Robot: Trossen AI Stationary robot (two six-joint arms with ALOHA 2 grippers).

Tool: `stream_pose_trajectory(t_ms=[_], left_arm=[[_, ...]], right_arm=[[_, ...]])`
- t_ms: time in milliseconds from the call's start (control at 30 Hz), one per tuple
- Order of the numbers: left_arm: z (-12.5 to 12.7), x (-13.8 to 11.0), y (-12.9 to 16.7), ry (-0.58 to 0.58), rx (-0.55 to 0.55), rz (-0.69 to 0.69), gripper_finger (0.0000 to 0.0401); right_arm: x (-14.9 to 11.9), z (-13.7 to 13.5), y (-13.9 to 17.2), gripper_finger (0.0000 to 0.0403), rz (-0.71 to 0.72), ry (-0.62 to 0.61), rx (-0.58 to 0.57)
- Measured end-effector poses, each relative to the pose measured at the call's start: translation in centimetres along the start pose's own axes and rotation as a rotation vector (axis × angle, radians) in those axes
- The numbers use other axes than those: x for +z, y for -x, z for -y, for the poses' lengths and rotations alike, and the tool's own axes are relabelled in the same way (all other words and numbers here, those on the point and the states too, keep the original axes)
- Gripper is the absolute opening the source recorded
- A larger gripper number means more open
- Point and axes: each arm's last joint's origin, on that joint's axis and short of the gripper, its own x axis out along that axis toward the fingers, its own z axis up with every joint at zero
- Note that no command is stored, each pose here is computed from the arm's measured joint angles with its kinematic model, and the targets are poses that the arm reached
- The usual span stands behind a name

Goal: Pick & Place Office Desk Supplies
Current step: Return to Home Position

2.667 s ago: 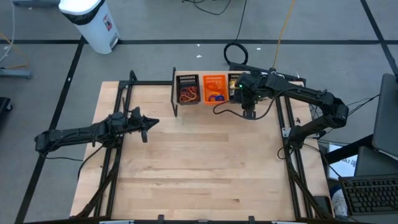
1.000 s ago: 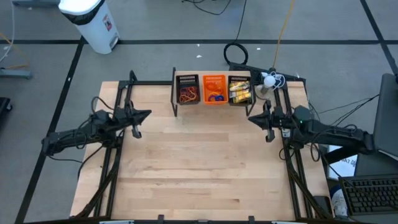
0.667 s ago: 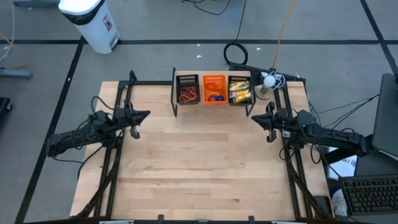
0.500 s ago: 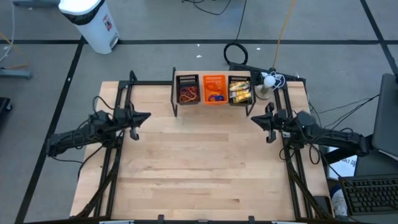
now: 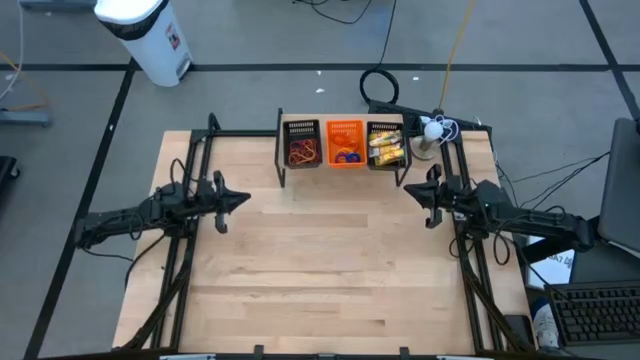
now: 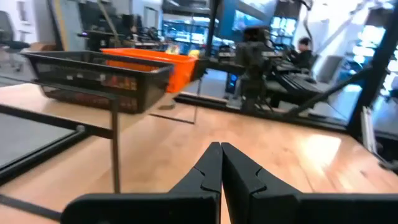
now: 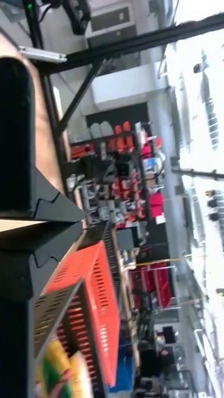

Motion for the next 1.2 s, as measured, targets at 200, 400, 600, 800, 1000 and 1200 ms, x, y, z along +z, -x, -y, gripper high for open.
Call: stream_pose_trajectory(t_ms=[200,400,600,800,1000,1200], left_arm=[[0.4,-0.1,0.0,-0.023,-0.038,-0.011,0.0002],[0.5,-0.8,-0.5,0.017,-0.019,-0.093,0.0001],[0.3,-1.1,-0.9,0.010,0.039,-0.129,0.0001],[0.5,-0.6,-1.0,0.013,0.018,-0.066,0.0001],[0.8,-1.1,-1.0,0.016,0.002,-0.117,0.0001],[1.5,-0.8,-0.9,-0.025,0.005,-0.083,0.0001]], right_arm=[[-0.6,0.1,0.0,0.0000,-0.061,0.014,0.003],[-0.9,0.0,0.0,0.0000,-0.095,0.013,0.017],[-1.0,-0.4,0.0,0.0000,-0.098,0.050,0.057],[-0.6,-0.5,0.0,0.0000,-0.059,0.046,0.068],[-0.4,-0.8,0.3,0.0000,-0.046,-0.016,0.156],[0.0,-0.8,0.6,0.0000,-0.009,-0.045,0.146]])
